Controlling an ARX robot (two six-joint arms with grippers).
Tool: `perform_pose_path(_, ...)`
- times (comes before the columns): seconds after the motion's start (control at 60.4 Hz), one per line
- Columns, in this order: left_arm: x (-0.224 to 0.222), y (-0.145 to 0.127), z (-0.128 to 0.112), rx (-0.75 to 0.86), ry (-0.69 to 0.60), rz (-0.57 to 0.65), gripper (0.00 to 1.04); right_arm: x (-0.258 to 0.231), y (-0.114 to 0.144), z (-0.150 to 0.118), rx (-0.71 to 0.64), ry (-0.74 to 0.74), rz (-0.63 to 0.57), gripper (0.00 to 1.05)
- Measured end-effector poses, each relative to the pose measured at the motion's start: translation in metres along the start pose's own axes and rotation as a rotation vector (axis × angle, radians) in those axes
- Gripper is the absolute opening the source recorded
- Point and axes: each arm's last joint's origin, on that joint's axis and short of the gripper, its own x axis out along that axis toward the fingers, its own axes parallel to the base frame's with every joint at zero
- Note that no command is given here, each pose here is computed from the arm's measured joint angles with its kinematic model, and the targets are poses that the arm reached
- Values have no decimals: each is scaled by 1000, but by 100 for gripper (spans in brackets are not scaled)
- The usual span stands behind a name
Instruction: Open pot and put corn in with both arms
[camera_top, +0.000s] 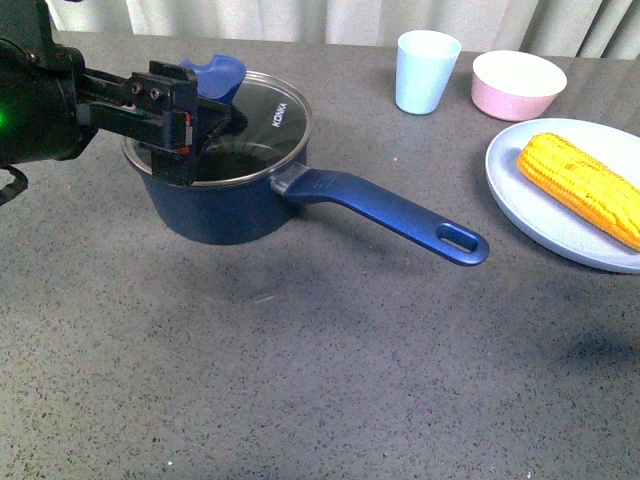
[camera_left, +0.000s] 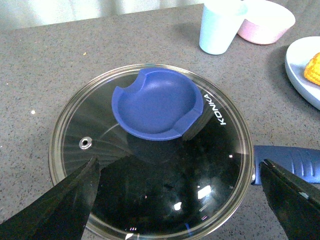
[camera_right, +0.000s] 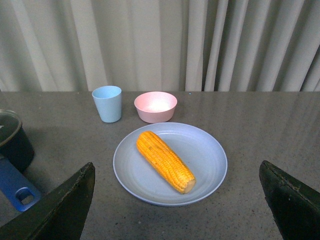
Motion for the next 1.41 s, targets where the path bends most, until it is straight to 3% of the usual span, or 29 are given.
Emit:
perform_pose_path(1.027,47,2,-3,21,-1,8,96,0,0,0,0,0,0,96)
perform_pose_path(1.408,68,3,6,18,-16,25,96,0,0,0,0,0,0,96)
